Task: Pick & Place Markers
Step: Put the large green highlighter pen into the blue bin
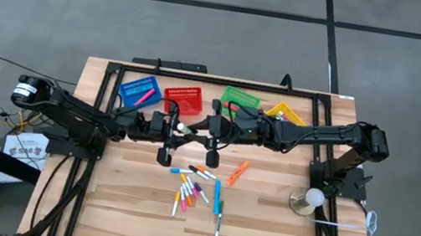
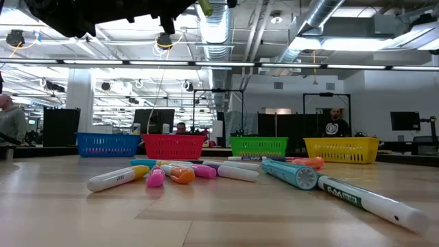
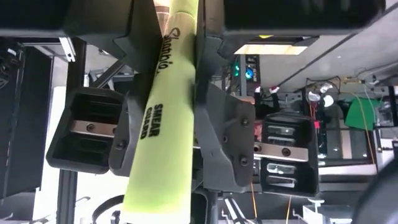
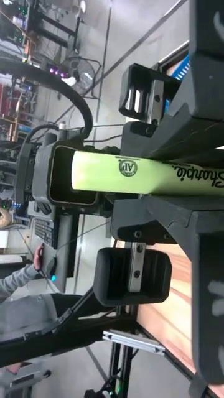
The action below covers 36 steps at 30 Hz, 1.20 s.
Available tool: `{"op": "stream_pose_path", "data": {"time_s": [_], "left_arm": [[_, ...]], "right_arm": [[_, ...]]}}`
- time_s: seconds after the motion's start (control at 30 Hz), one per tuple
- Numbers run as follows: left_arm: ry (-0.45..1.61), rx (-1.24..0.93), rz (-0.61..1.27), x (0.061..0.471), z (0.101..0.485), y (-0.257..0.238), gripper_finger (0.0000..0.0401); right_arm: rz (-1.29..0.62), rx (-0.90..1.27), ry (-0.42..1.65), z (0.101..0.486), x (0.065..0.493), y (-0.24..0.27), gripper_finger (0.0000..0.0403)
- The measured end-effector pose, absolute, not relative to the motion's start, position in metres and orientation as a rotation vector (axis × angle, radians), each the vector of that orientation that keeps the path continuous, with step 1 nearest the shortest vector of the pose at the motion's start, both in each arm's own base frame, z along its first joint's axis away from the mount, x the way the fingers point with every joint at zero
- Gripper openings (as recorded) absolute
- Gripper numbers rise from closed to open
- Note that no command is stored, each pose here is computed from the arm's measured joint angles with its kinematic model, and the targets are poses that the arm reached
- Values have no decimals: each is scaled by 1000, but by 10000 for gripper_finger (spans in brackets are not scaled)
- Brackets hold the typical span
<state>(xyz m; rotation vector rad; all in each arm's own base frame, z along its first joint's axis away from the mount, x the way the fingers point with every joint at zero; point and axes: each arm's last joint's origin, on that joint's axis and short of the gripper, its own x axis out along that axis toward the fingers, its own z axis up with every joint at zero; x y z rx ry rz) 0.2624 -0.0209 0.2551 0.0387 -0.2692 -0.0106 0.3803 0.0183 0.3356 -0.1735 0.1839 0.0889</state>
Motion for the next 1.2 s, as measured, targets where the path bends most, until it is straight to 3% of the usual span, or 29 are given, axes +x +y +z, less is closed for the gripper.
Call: {"op": "stream_pose_path", "data": {"time_s": [0.3, 0.6, 0.83, 1.2], "left_arm": [[-273, 12, -14, 262, 256, -25, 65], [-319, 1, 12, 253, 269, -23, 69], [-210, -17, 270, 234, 279, -14, 77], [10, -141, 641, 184, 278, 0, 74]], "right_arm": [[120, -182, 175, 336, 380, 19, 101], [123, -236, 133, 358, 362, 18, 189], [95, -235, 137, 387, 327, 12, 239], [-11, -130, 455, 385, 275, -11, 223]]}}
